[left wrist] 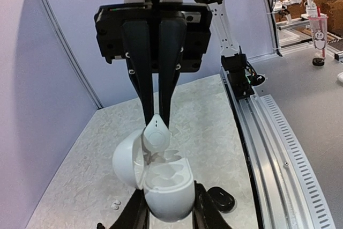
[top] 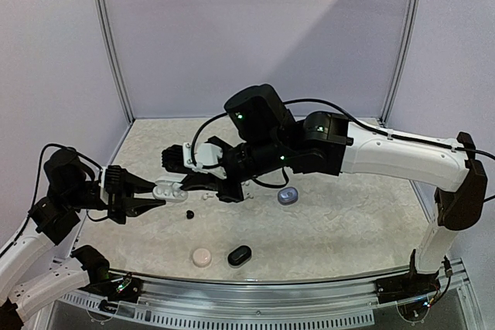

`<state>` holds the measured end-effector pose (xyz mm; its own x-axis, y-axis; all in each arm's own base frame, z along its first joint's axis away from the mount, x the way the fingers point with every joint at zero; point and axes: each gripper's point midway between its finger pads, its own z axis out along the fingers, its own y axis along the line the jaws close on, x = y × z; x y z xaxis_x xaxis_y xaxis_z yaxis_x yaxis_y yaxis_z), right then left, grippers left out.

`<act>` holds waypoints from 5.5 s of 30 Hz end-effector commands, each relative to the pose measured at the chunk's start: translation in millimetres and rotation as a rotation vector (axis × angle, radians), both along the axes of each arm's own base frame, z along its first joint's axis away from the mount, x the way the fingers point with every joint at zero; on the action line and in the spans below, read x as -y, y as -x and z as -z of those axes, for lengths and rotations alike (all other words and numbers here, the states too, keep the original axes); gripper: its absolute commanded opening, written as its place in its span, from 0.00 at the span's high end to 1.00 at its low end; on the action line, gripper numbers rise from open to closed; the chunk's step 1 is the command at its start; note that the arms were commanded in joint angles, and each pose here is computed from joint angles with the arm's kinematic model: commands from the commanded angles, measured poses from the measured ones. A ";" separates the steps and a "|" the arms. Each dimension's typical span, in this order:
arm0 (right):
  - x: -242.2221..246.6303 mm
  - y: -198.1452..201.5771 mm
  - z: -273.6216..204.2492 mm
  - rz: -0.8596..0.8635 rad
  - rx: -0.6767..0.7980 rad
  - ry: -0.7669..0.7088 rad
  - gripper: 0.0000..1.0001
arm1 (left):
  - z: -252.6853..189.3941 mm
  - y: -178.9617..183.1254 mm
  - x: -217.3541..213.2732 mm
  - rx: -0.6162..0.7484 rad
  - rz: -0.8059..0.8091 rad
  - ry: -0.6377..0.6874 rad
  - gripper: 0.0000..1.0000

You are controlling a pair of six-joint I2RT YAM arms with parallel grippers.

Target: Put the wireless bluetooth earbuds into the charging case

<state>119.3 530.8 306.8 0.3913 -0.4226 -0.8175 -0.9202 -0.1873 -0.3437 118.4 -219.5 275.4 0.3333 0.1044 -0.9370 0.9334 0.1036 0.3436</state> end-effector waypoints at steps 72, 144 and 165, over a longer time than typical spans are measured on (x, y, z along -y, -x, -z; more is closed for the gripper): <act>85.8 -307.2 151.3 0.823 -0.498 0.169 0.79 | 14.8 -29.1 -21.0 -0.218 -0.213 0.108 1.00; 75.7 -216.9 294.6 0.659 -0.721 0.480 0.80 | 51.5 -0.2 -16.2 -0.055 -0.049 -0.035 1.00; 77.7 -233.5 233.6 0.233 0.074 0.355 0.65 | 52.5 -3.6 -19.1 -0.053 -0.087 -0.042 1.00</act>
<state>331.6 432.5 47.1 0.0388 -0.8023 -0.5957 -0.9906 0.0474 -0.1284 119.0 -202.8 229.0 0.2871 0.1533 -0.9455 0.9386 0.1519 0.3097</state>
